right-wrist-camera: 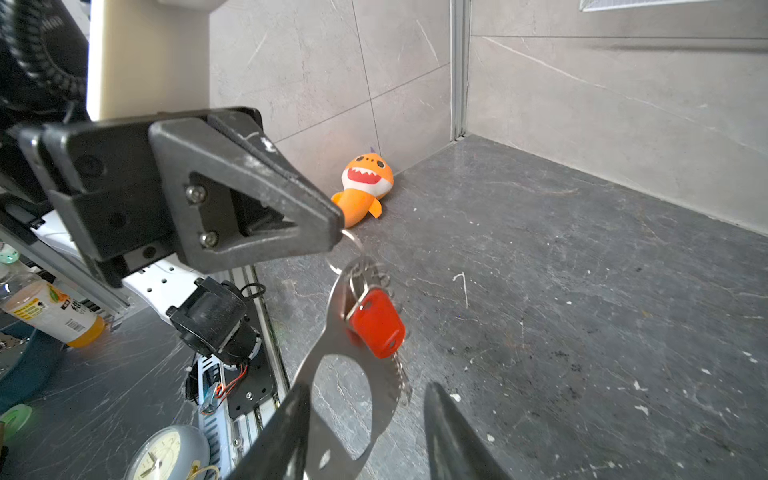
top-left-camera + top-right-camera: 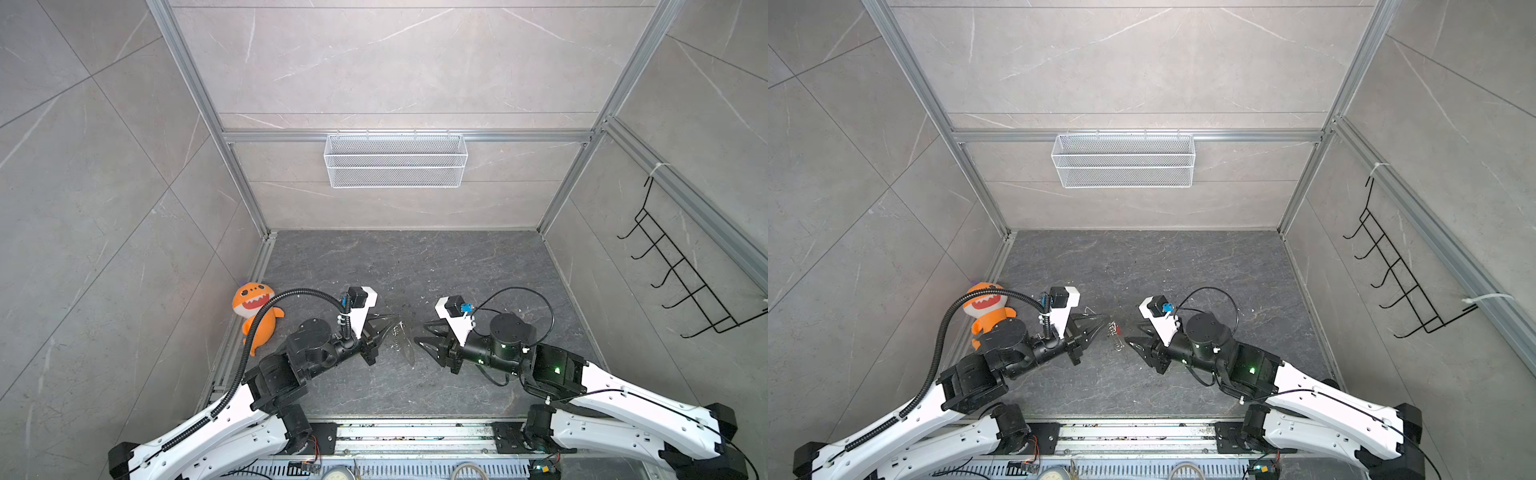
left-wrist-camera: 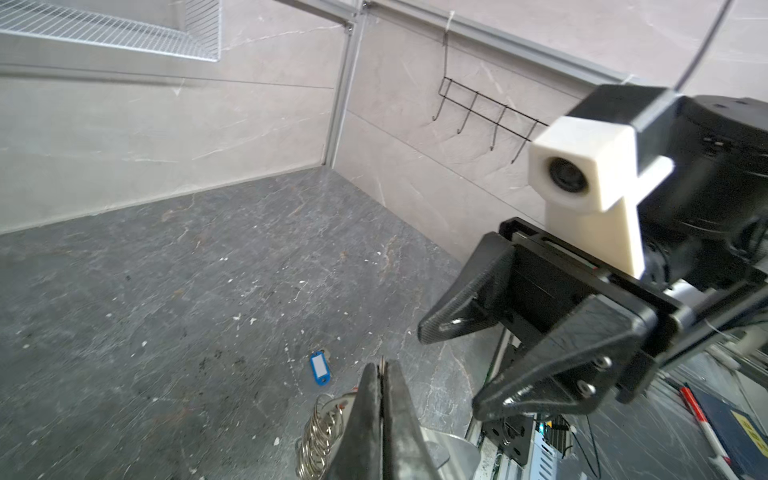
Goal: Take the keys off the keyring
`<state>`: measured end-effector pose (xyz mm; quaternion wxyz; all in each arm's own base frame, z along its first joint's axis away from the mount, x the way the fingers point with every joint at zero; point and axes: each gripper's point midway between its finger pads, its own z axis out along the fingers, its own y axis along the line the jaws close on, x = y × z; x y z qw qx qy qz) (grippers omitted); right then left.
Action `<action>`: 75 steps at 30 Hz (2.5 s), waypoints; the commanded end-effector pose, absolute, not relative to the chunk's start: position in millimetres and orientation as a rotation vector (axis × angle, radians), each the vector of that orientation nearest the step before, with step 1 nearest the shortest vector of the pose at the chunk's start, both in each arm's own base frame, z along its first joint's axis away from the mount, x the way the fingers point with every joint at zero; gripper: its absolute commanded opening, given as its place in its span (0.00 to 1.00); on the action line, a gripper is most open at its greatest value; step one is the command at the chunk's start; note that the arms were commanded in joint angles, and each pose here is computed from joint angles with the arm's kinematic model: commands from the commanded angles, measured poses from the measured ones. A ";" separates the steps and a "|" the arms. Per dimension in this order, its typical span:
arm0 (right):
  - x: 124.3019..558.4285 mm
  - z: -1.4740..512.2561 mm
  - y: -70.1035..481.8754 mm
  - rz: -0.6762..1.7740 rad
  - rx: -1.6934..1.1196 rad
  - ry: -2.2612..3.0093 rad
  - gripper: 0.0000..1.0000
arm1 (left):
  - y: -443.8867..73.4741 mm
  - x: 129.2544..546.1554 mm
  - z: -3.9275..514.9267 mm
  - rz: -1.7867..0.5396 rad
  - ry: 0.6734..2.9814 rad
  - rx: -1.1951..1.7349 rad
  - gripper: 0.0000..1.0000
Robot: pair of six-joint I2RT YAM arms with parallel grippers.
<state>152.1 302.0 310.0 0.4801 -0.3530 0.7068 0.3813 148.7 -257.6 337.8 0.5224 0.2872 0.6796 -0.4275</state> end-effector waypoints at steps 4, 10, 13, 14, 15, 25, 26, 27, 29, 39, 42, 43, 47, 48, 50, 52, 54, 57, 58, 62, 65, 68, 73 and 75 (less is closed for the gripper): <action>135.9 346.5 308.3 1.110 -0.937 1.559 0.46 | -257.5 117.0 370.2 -1.129 1.385 0.809 0.00; 140.9 359.6 306.3 1.279 -0.955 1.508 0.46 | -260.8 114.0 368.1 -1.144 1.389 0.835 0.00; 133.9 358.9 317.2 1.376 -1.028 1.491 0.45 | -261.9 114.2 368.1 -1.149 1.387 0.833 0.00; 131.3 357.9 320.4 1.403 -1.050 1.484 0.44 | -262.0 114.4 368.0 -1.150 1.388 0.833 0.00; 130.1 357.0 322.5 1.418 -1.061 1.482 0.44 | -261.8 114.8 368.3 -1.149 1.388 0.830 0.00; 132.6 345.7 326.0 1.427 -1.059 1.511 0.33 | -261.0 117.9 368.5 -1.138 1.392 0.811 0.00; 133.2 345.3 325.9 1.427 -1.056 1.513 0.31 | -261.0 117.9 368.4 -1.139 1.393 0.811 0.00; 133.2 345.4 325.9 1.426 -1.054 1.513 0.30 | -261.0 117.8 368.6 -1.140 1.392 0.811 0.00; 133.6 346.7 326.0 1.426 -1.052 1.512 0.26 | -261.7 117.2 368.6 -1.144 1.392 0.815 0.00; 134.7 348.8 325.5 1.415 -1.047 1.534 0.00 | -264.0 115.0 369.2 -1.166 1.397 0.824 0.00; 136.5 345.7 320.8 1.370 -1.046 1.590 0.00 | -262.0 114.2 368.5 -1.164 1.421 0.825 0.00; 137.1 341.4 318.0 1.339 -1.055 1.629 0.00 | -260.7 113.8 367.7 -1.161 1.431 0.826 0.05; 137.3 325.0 302.1 1.193 -1.103 1.790 0.00 | -255.1 109.5 363.0 -1.160 1.469 0.836 0.29; 137.0 322.1 298.9 1.167 -1.114 1.818 0.00 | -254.8 107.6 362.3 -1.163 1.477 0.848 0.31; 134.3 317.7 292.8 1.120 -1.155 1.865 0.00 | -256.6 101.2 360.1 -1.179 1.500 0.896 0.33; 130.7 316.6 289.7 1.102 -1.191 1.887 0.00 | -260.6 94.6 358.4 -1.203 1.520 0.950 0.34; 126.9 316.5 287.2 1.090 -1.232 1.899 0.00 | -265.8 86.8 358.0 -1.240 1.528 1.008 0.34; 122.0 318.5 285.2 1.081 -1.290 1.903 0.00 | -272.6 84.2 355.1 -1.258 1.565 1.055 0.34; 119.4 319.3 284.6 1.085 -1.308 1.904 0.00 | -274.5 84.4 354.6 -1.261 1.578 1.062 0.34; 117.2 323.7 284.9 1.093 -1.325 1.890 0.00 | -281.7 82.8 352.1 -1.286 1.597 1.095 0.36; 114.8 326.6 286.5 1.112 -1.337 1.883 0.00 | -285.4 81.8 351.8 -1.299 1.602 1.112 0.36; 113.4 327.9 287.3 1.122 -1.348 1.881 0.00 | -288.8 83.0 349.7 -1.300 1.619 1.122 0.36; 110.8 329.5 290.6 1.137 -1.372 1.870 0.00 | -293.1 86.0 347.7 -1.299 1.634 1.122 0.36; 110.8 328.9 292.0 1.137 -1.378 1.871 0.00 | -294.5 85.2 348.2 -1.308 1.629 1.127 0.36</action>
